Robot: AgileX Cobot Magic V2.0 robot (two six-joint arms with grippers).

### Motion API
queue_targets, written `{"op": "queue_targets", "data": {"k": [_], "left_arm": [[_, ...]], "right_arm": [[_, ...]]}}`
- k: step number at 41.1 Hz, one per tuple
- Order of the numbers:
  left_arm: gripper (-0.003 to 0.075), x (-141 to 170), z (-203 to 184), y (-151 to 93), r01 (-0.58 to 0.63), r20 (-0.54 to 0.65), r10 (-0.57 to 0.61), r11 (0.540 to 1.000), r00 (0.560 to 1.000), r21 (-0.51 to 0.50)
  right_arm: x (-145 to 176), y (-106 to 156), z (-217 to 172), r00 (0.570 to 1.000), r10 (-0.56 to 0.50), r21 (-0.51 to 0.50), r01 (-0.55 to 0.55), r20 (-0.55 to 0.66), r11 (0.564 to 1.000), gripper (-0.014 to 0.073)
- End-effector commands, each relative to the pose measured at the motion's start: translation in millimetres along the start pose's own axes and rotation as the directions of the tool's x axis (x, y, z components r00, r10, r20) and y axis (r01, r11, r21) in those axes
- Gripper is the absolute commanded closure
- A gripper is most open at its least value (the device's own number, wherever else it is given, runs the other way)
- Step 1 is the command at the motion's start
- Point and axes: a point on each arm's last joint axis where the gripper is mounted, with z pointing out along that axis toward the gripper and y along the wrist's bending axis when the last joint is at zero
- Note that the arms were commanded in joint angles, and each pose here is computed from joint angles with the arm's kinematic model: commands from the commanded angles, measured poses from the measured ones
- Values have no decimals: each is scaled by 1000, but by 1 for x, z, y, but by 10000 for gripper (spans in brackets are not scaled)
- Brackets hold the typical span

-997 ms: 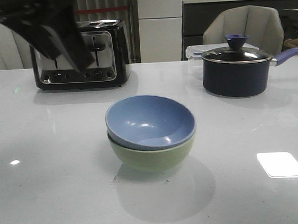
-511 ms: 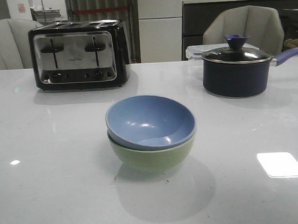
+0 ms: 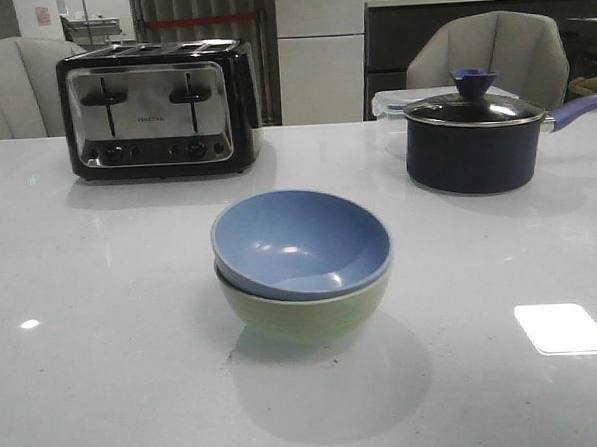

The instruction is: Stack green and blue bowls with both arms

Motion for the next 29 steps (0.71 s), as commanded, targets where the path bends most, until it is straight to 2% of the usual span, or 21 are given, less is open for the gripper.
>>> {"op": "queue_targets", "data": {"k": [1,4,29], "left_arm": [[600,-16,-7,-1,6,127,-6,1000,992,5],[624,-16,-7,0,2,128,-2,1000,992,1],[627,-16,-8,0,-3,131,4,1000,991,-4]], "right_arm": [[-12,0,-7,996,-10,12,9,89,1000,500],[-12,0,-7,996,-10,12,9,89,1000,544],[-12,0,-7,996,-10,12,9,87,1000,538]]}}
